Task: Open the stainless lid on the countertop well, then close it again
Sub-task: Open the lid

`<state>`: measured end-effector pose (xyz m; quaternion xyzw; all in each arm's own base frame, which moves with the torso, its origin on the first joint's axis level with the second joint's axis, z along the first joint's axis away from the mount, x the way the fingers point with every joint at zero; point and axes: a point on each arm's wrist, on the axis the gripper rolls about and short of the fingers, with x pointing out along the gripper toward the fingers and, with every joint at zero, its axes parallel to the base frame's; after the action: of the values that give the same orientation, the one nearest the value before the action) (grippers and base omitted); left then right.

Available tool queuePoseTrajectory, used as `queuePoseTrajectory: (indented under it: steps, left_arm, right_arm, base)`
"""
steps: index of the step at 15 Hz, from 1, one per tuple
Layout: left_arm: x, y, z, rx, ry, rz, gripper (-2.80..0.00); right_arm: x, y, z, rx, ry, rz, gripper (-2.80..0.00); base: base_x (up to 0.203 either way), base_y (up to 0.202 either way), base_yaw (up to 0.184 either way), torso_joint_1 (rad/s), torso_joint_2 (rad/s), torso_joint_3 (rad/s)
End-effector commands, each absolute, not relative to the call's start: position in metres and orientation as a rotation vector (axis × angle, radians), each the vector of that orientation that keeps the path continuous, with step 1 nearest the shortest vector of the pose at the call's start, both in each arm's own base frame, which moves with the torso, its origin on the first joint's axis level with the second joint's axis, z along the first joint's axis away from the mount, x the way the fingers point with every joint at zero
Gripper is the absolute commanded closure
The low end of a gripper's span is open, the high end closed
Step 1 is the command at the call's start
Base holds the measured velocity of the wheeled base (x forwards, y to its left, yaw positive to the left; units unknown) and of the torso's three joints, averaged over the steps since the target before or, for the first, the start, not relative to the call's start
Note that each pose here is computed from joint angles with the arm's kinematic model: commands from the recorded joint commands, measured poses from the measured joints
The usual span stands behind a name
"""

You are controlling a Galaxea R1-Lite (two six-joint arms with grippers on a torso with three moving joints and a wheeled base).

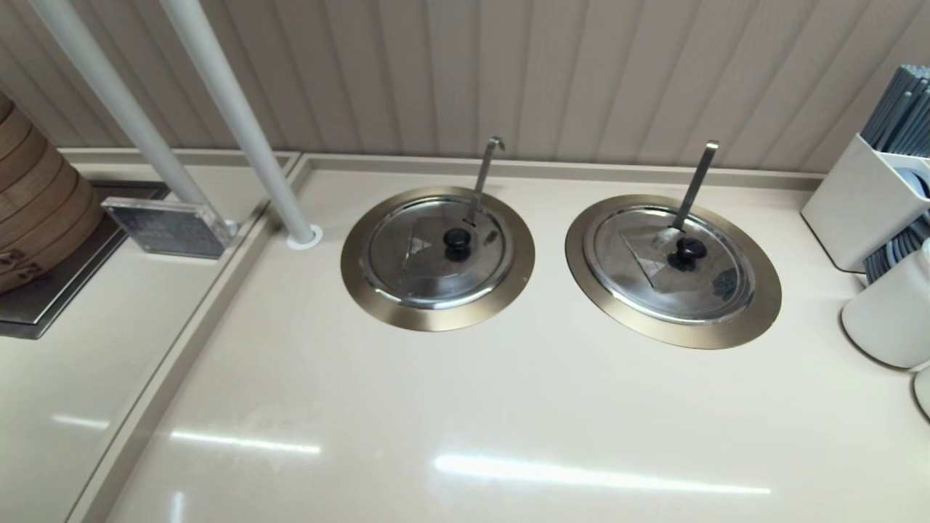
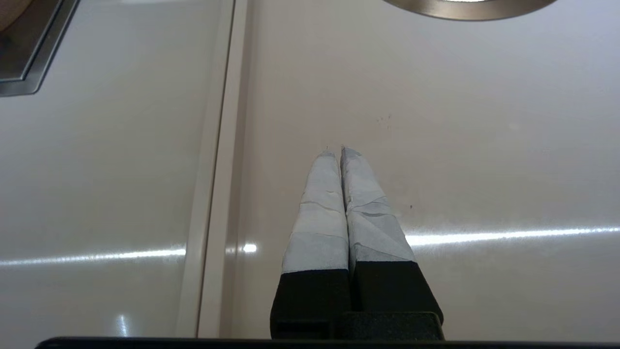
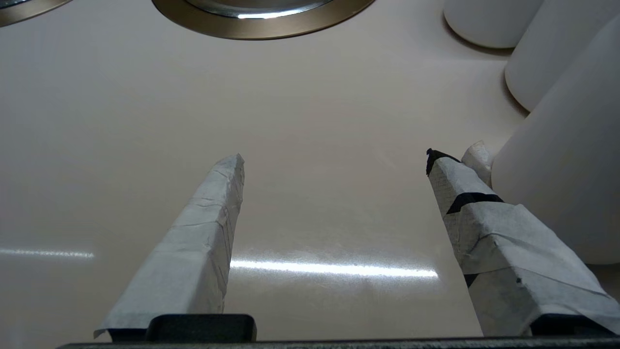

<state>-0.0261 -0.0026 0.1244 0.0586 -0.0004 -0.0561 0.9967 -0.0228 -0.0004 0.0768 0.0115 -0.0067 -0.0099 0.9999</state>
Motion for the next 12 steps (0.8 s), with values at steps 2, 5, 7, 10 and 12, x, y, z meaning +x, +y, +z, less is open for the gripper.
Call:
queuePoseTrajectory:
  steps: [2,5,7,10,12]
  left_arm:
    - [0.001,-0.003,0.16,0.097,0.086,-0.125,0.0]
    - [0.055,-0.003,0.196,0.06,0.129,-0.126,0.0]
    - [0.097,-0.003,0.217,0.027,0.128,-0.126,0.0]
    - [0.149,-0.01,0.246,-0.021,0.104,-0.156,0.0]
    - [0.179,-0.025,0.247,-0.03,0.137,-0.166,0.0]
  right_arm:
    - [-0.022,0.0,0.075,0.023,-0.006,-0.02,-2.8]
    - [-0.022,0.0,0.075,0.023,-0.006,-0.02,-2.8]
    - [-0.022,0.0,0.075,0.023,-0.006,-0.02,-2.8]
    - [-0.022,0.0,0.075,0.023,-0.006,-0.02,-2.8]
    - [-0.022,0.0,0.075,0.023,-0.006,-0.02,-2.8]
  base:
    - [0.0,0.0,0.0,0.0,0.0,0.0]
    - [0.0,0.0,0.0,0.0,0.0,0.0]
    - [0.0,0.0,0.0,0.0,0.0,0.0]
    - [0.0,0.0,0.0,0.0,0.0,0.0]
    - [0.0,0.0,0.0,0.0,0.0,0.0]
